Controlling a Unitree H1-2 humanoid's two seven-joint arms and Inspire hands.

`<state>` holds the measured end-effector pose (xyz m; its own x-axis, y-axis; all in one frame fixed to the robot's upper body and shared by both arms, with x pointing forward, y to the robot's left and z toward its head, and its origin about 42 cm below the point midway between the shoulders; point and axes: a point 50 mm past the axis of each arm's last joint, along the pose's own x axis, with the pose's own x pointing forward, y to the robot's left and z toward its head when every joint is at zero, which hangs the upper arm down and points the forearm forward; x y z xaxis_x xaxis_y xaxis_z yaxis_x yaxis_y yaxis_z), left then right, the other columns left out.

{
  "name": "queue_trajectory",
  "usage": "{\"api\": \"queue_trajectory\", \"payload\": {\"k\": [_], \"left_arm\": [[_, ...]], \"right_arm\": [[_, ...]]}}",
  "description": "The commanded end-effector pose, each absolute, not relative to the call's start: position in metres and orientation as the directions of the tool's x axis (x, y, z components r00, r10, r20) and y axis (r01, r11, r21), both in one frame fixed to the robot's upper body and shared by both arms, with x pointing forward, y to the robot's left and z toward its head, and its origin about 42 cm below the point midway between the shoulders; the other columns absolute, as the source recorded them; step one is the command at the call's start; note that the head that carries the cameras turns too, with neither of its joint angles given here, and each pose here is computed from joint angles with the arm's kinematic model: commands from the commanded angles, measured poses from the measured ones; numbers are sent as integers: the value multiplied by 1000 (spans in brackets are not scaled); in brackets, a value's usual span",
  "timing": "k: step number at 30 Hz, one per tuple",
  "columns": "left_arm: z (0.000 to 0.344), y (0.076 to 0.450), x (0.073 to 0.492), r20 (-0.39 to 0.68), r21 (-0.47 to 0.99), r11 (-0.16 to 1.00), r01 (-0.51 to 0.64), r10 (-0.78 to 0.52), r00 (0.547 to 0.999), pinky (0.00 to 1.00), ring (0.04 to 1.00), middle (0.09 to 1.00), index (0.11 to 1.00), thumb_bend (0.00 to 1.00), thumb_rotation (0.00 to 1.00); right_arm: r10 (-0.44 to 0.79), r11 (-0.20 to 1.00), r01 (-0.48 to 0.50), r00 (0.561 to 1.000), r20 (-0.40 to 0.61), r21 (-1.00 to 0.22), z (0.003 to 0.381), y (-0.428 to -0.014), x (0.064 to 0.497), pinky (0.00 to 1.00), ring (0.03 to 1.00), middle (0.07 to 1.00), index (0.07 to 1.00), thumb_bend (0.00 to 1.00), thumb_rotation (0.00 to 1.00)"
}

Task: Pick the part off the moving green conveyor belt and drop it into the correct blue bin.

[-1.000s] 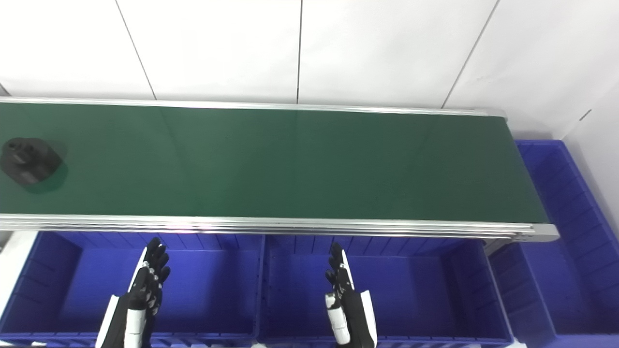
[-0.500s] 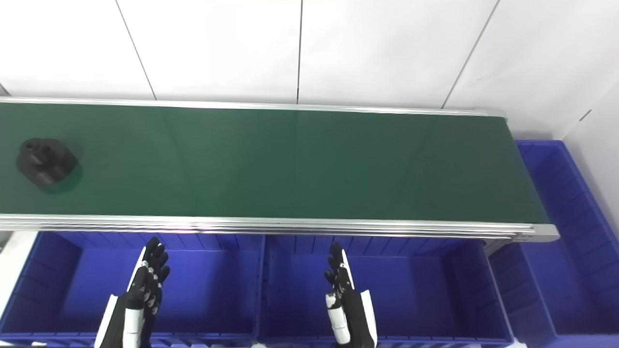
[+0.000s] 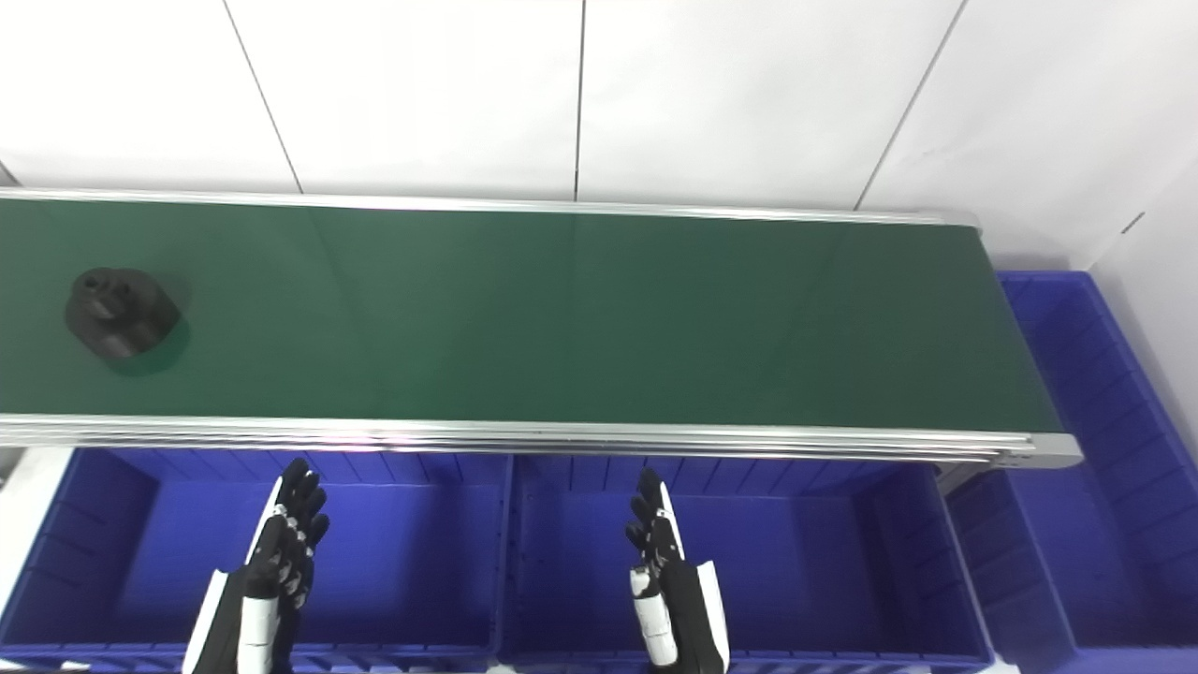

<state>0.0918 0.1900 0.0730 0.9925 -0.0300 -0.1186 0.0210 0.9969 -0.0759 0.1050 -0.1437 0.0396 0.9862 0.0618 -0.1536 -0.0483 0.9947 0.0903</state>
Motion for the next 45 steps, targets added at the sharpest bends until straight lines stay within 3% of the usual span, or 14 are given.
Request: {"api": "queue_trajectory", "payload": {"k": [1,18,32,41,45], "left_arm": [[81,189,93,-80,-85,996,32,-39,996,1000,1000,1000,1000,837,962],[61,177,90,-99,-57,998,29,-35,994,1000,1000,1000,1000,819,961],[47,150,97,-122,-20,999,34,-36,992,949,998,1000,1000,974,961],[39,135,106,-115,-43,998,41,-46,992,956,1000,1000,1000,883,903],[38,132,111,-114,-54,998,43,-49,992,958,1000,1000,1000,906,895]], "right_arm": [[65,993,-55,993,-95,106,48,-141,107,943,984,1000,1000,899,968],[58,995,-47,991,-124,85,28,-153,102,921,983,1000,1000,911,986],[51,996,-39,988,-144,85,12,-178,106,978,1000,1000,1000,937,998],[53,993,-38,989,-140,108,3,-192,113,983,1000,1000,1000,926,983],[86,995,-80,989,-117,55,2,-197,119,954,1000,1000,1000,951,989]]}}
